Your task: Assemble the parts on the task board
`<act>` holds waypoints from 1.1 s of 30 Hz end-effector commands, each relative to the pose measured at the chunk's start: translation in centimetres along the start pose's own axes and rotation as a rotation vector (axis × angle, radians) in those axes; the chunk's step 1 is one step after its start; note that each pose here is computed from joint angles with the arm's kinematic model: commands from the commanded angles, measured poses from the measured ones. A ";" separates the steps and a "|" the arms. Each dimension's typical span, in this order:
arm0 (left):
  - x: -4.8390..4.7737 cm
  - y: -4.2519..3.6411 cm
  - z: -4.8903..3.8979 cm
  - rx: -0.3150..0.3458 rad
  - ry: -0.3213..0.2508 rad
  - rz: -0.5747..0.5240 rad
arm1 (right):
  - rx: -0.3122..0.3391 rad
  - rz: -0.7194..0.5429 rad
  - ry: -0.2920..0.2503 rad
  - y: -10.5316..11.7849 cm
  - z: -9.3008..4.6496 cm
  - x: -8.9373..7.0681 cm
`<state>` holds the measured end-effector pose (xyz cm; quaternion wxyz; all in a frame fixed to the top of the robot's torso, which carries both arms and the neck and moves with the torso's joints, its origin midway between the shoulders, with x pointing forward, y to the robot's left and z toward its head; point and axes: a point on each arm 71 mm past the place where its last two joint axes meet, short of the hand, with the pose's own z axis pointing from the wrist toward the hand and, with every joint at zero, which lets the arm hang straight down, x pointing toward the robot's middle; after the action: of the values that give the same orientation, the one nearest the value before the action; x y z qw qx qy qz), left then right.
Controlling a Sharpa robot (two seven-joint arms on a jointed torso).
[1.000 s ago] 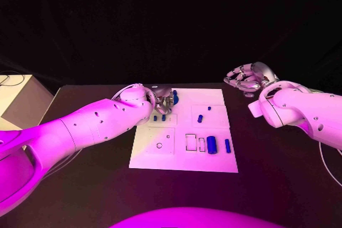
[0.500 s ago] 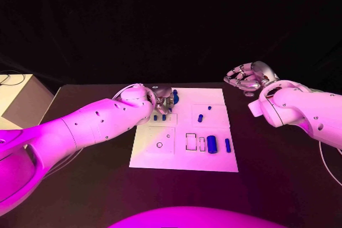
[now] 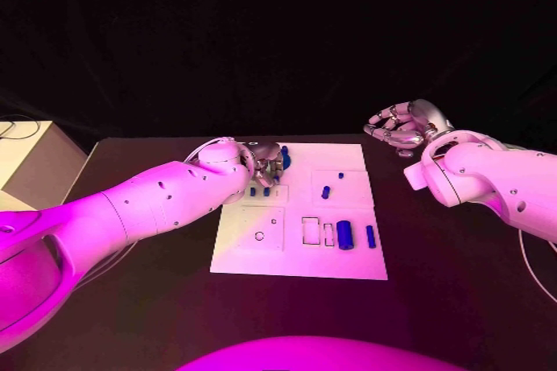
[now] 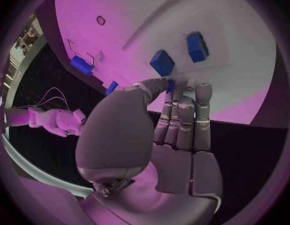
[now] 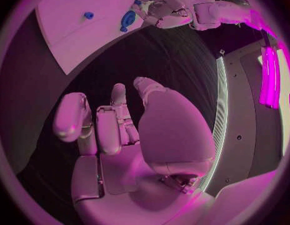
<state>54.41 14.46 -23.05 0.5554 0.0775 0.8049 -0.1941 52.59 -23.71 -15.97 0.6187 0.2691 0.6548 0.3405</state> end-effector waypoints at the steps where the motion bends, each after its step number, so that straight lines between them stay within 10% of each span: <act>1: 0.37 -0.12 0.11 0.009 0.017 -0.007 | -0.019 -0.007 0.005 0.3 0.0 0.1; 33: -0.21 -0.02 0.09 0.054 -0.112 -0.046 | -0.021 -0.005 0.006 0.4 0.0 0.2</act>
<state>54.59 14.69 -23.30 0.5773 0.0669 0.7861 -0.2106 52.57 -23.49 -15.90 0.6181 0.2676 0.6549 0.3428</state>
